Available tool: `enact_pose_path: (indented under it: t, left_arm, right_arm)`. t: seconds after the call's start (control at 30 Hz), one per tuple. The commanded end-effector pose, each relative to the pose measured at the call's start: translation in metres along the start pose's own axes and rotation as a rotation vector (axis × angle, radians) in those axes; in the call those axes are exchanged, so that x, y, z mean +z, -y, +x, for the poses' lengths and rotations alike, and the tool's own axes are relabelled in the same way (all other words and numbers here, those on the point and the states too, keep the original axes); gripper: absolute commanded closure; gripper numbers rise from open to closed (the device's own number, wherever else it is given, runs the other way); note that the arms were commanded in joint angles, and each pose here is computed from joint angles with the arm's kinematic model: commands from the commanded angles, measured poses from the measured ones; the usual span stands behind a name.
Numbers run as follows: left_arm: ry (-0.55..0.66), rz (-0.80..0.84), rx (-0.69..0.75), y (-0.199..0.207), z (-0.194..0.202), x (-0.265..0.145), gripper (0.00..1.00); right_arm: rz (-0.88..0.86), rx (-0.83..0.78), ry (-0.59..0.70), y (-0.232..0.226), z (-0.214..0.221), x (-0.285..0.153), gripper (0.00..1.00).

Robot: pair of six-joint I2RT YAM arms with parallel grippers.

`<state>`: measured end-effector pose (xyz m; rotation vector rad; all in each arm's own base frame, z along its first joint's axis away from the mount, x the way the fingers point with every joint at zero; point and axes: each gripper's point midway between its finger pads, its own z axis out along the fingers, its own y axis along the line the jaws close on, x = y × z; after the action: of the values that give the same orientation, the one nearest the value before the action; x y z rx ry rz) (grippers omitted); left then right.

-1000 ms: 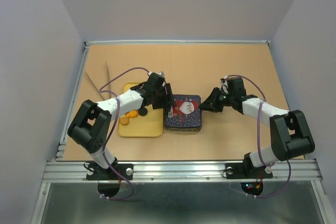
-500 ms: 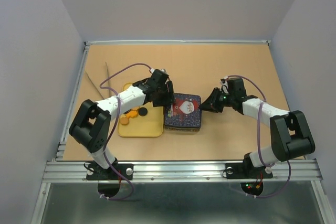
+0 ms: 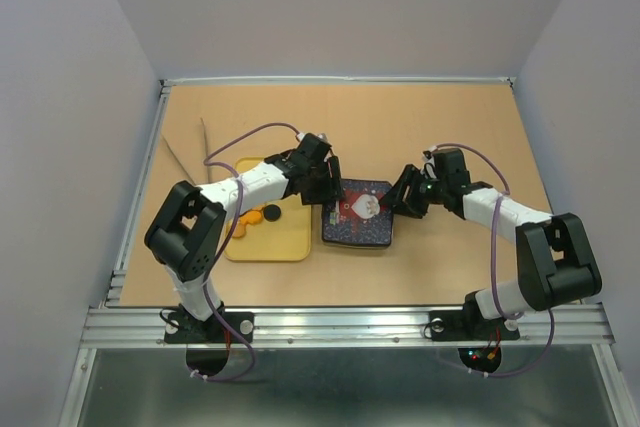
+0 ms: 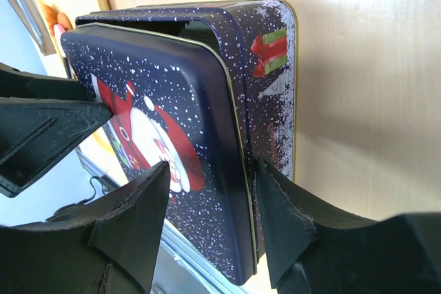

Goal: Pack the cookies

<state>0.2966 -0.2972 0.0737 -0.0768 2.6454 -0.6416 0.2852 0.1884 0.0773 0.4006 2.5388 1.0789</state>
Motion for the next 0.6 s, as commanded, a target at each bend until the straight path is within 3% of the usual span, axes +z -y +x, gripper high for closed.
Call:
enact_pose_path:
  t: [0.0,0.57]
  left_arm:
    - [0.021,0.016,0.011,0.012,-0.011,0.002,0.31]
    - [0.061,0.027,0.014,0.017,-0.034,-0.007,0.27]
  right_arm:
    - [-0.022,-0.023,0.019,-0.008,-0.006,-0.005,0.42]
    - [-0.003,-0.057,0.082,-0.024,-0.056,-0.004,0.42]
